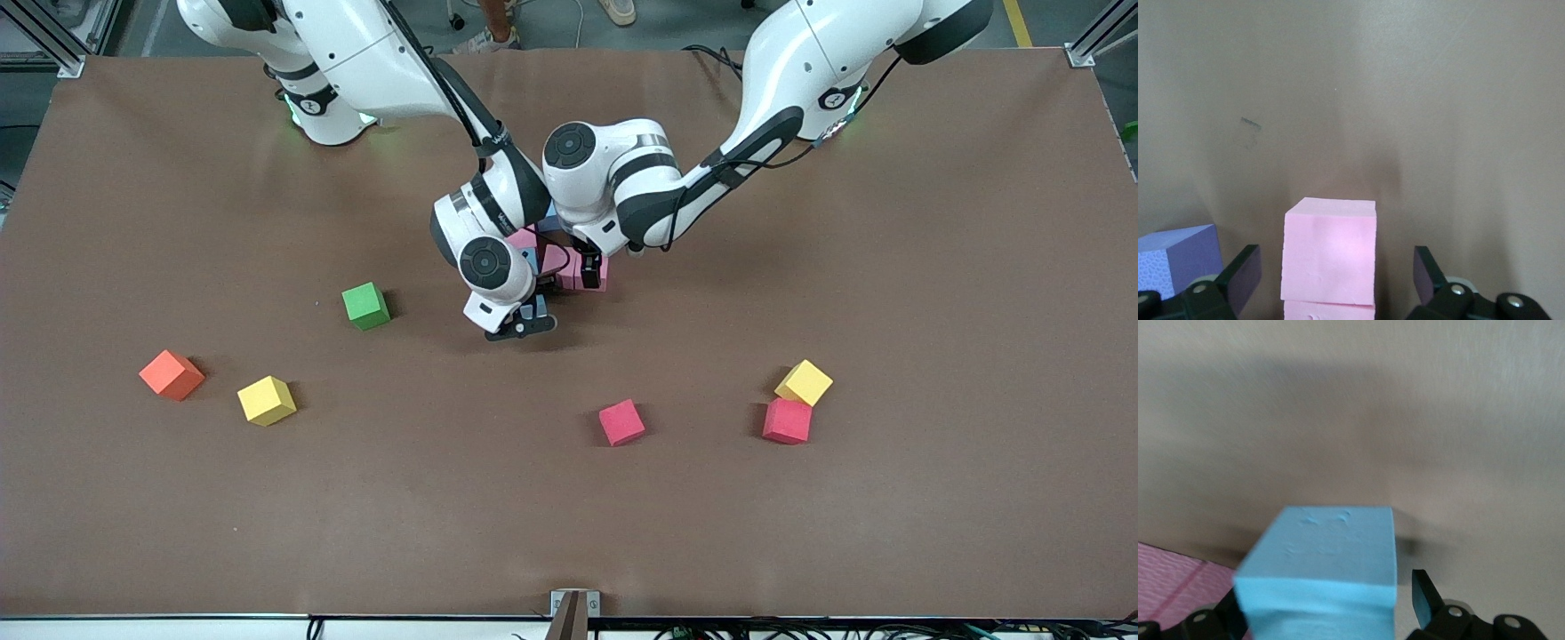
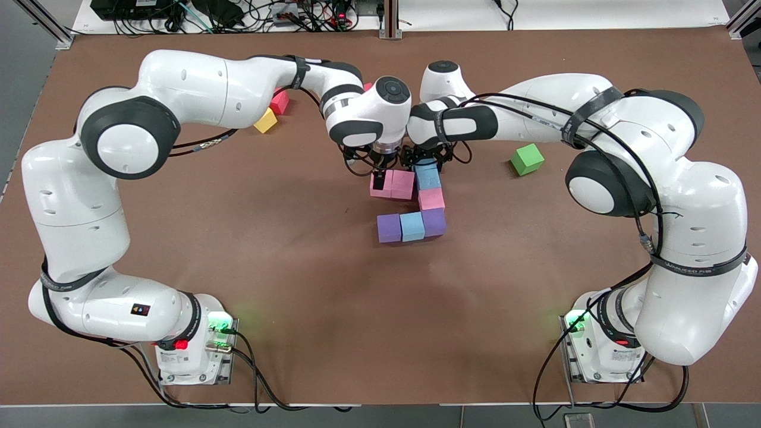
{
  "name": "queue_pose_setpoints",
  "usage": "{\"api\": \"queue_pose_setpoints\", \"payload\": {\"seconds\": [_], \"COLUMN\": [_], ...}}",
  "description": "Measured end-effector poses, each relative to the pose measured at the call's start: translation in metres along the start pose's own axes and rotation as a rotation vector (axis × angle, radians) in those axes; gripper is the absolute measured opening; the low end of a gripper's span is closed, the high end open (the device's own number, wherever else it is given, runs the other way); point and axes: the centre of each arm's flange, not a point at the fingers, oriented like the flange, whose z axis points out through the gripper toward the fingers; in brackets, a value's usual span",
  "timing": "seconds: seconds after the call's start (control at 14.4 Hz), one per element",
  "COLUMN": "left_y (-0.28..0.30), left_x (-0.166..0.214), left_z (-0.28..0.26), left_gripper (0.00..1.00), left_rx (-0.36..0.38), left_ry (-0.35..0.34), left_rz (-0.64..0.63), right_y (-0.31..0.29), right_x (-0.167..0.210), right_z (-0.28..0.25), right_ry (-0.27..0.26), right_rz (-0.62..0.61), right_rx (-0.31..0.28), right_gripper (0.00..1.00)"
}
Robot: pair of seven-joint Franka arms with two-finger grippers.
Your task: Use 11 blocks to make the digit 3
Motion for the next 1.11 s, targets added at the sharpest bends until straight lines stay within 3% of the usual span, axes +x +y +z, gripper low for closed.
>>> {"api": "queue_pose_setpoints", "payload": {"seconds": [0.28,0.62,0.9,1.11], "left_y": [0.0,-0.011,0.022,0.076], "left_x": [0.001,0.014,0.071,0.145], "left_z": [-0.003,-0.027,-0.055,-0.062], "left_gripper": [1.0,1.0,1.0,1.0], "left_rx": [0.0,0.042,0.057,0.044], "left_ry": [-0.002,-0.029,-0.049,-0.058], "left_rz": [0.005,0.038,0.018,0.015], "right_y": [0.0,0.04,0.122,0.204], "right_x": [0.023,0.062,0.09,0.106], "right_z": [-0.038,-0.108,-0.176,-0.211], "right_ry": [0.068,0.113,0.105,0.149], "right_rz": [0.014,0.082,0.198,0.3], "right_rx": [0.034,0.052,0.039,0.044], "right_gripper": [1.0,1.0,1.0,1.0]}}
